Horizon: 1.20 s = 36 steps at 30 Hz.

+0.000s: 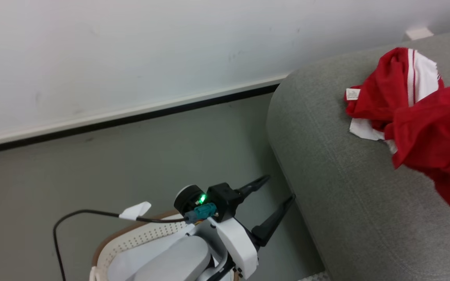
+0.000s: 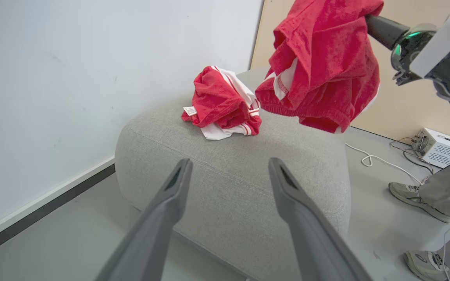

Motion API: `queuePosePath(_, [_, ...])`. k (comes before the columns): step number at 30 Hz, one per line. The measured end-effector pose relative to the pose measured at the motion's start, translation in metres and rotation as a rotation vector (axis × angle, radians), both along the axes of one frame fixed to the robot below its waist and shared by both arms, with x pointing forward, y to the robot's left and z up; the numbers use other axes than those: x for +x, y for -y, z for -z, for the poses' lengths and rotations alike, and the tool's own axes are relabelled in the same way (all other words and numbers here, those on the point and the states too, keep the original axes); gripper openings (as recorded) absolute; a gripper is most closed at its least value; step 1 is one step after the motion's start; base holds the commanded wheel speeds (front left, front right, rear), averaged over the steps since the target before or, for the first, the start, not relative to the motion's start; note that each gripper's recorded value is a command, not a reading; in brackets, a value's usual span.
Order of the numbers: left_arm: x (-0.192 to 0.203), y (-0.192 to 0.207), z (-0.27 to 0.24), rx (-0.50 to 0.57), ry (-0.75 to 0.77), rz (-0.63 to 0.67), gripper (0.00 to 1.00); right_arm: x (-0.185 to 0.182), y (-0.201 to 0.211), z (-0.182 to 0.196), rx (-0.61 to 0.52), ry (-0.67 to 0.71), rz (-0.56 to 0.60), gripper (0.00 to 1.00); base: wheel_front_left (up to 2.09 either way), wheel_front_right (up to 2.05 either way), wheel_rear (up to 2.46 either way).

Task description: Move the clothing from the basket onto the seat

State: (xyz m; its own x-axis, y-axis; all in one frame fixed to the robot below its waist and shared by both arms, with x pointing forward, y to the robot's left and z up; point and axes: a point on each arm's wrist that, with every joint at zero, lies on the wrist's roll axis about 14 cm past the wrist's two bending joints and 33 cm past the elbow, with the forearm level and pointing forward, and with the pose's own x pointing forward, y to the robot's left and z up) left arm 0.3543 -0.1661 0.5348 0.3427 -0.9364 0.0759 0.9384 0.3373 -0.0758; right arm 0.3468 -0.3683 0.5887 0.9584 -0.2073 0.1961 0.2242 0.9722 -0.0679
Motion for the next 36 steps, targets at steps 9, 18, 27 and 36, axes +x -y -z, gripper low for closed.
queuePosePath(9, [0.051,-0.031,0.046,0.053,-0.075,-0.073,1.00,0.060,0.062,0.022,-0.060,-0.157,0.118,0.00,0.00,0.00,0.00])
queuePosePath(18, [0.084,-0.058,0.088,0.074,-0.155,-0.150,1.00,0.105,0.084,0.101,-0.026,-0.444,0.182,0.00,0.00,0.00,0.00])
queuePosePath(27, [0.099,-0.072,0.112,0.082,-0.201,-0.194,1.00,0.099,0.086,0.189,0.063,-0.818,0.237,0.00,0.00,0.00,0.00])
queuePosePath(36, [0.096,-0.071,0.106,0.086,-0.182,-0.193,1.00,0.098,0.071,0.188,0.076,-0.829,0.202,1.00,0.00,0.00,0.00])
